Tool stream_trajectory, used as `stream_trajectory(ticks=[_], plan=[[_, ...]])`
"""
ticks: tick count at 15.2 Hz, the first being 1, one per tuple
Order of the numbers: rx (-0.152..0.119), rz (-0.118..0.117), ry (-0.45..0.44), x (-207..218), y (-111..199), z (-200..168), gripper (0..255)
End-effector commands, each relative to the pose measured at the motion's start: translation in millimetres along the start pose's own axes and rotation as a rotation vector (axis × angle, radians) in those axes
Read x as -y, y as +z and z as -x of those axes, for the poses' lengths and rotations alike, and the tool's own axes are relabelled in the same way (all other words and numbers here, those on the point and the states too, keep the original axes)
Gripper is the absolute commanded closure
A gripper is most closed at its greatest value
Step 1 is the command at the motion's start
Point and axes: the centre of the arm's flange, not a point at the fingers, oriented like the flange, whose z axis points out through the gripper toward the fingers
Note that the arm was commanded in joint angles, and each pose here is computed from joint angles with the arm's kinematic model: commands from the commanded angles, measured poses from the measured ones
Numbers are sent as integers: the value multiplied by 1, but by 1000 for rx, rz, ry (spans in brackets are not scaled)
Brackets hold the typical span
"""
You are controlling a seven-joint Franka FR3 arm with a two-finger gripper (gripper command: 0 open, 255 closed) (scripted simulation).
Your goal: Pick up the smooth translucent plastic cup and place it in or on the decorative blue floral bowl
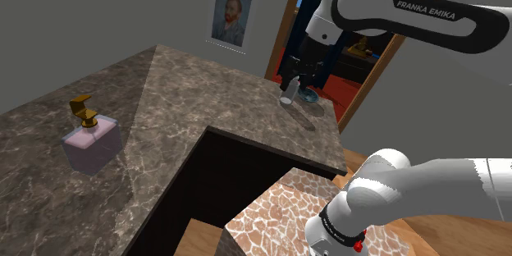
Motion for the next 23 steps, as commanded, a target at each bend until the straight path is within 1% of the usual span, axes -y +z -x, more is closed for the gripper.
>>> stream_trajectory(ticks=[1,12,23], plan=[[0,0,0,0,0,0,0],[18,28,-133,-115,48,-69,0],[35,56,-266,-222,93,-152,0]])
